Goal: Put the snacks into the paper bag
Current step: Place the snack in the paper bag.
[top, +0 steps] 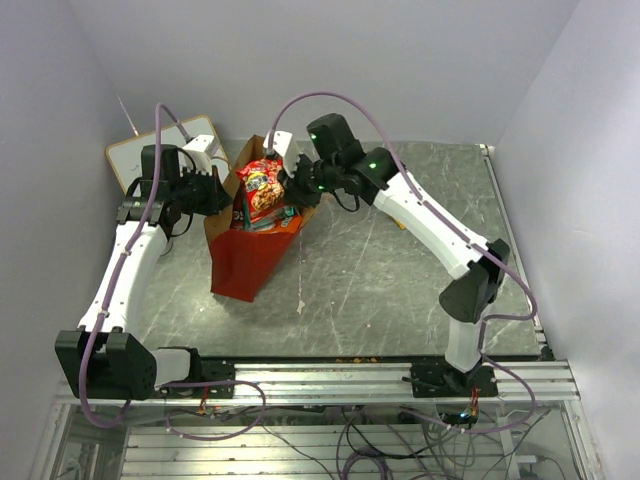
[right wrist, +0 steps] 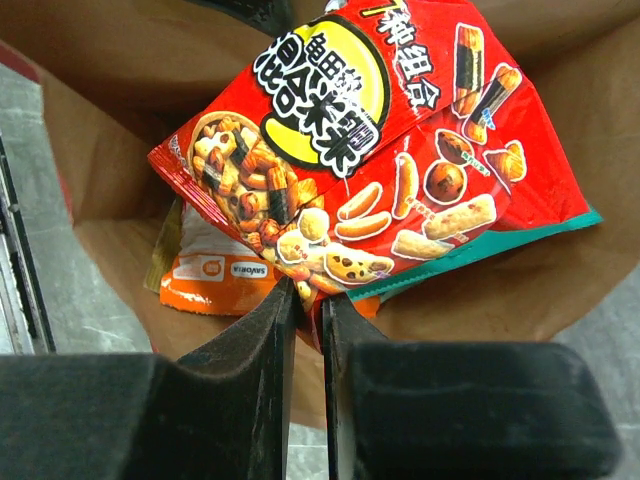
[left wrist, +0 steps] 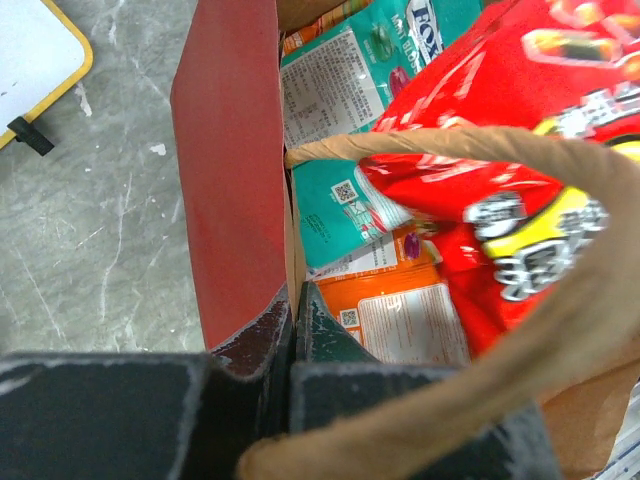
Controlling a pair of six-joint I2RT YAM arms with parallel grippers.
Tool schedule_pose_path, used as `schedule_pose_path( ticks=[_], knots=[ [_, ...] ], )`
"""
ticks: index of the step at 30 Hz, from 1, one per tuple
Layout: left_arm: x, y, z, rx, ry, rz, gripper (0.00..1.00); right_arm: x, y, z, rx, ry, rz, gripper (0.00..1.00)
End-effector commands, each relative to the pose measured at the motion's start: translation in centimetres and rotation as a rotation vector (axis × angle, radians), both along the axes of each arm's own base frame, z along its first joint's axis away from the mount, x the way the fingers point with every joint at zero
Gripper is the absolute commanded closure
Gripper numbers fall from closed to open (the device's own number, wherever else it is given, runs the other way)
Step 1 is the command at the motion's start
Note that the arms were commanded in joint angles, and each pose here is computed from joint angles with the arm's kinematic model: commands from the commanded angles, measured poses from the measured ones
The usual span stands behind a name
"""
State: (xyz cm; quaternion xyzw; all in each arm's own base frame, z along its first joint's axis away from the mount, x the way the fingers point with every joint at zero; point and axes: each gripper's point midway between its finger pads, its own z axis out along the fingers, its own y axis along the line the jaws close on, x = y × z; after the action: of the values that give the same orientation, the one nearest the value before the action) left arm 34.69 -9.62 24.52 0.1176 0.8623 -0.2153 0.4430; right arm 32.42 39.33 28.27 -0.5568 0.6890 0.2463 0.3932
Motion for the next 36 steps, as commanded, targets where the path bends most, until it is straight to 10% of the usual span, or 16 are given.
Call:
schedule_pose_path(
  ticks=[1, 12, 24, 36],
  knots=[
    [1.2, -0.1, 4.0, -0.017, -0.148, 0.022, 0.93, 0.1, -0.3, -1.9, -0.078, 0.065, -0.119, 1.00],
    [1.0, -0.7, 3.8, -0.036, -0.140, -0.010, 0.93, -3.3, 1.8, -3.6, -0.093, 0.171, -0.048, 0.99],
    [1.0, -0.7, 3.6, -0.031, -0.144, -0.013, 0.93, -4.6, 2.3, -2.8, -0.101, 0.139, -0.026, 0.52],
    [1.0, -0.9, 3.1, -0.036, -0.130, -0.028, 0.93, -2.9, 1.6, 4.4, 0.028, -0.065, -0.033, 0.50]
  ],
)
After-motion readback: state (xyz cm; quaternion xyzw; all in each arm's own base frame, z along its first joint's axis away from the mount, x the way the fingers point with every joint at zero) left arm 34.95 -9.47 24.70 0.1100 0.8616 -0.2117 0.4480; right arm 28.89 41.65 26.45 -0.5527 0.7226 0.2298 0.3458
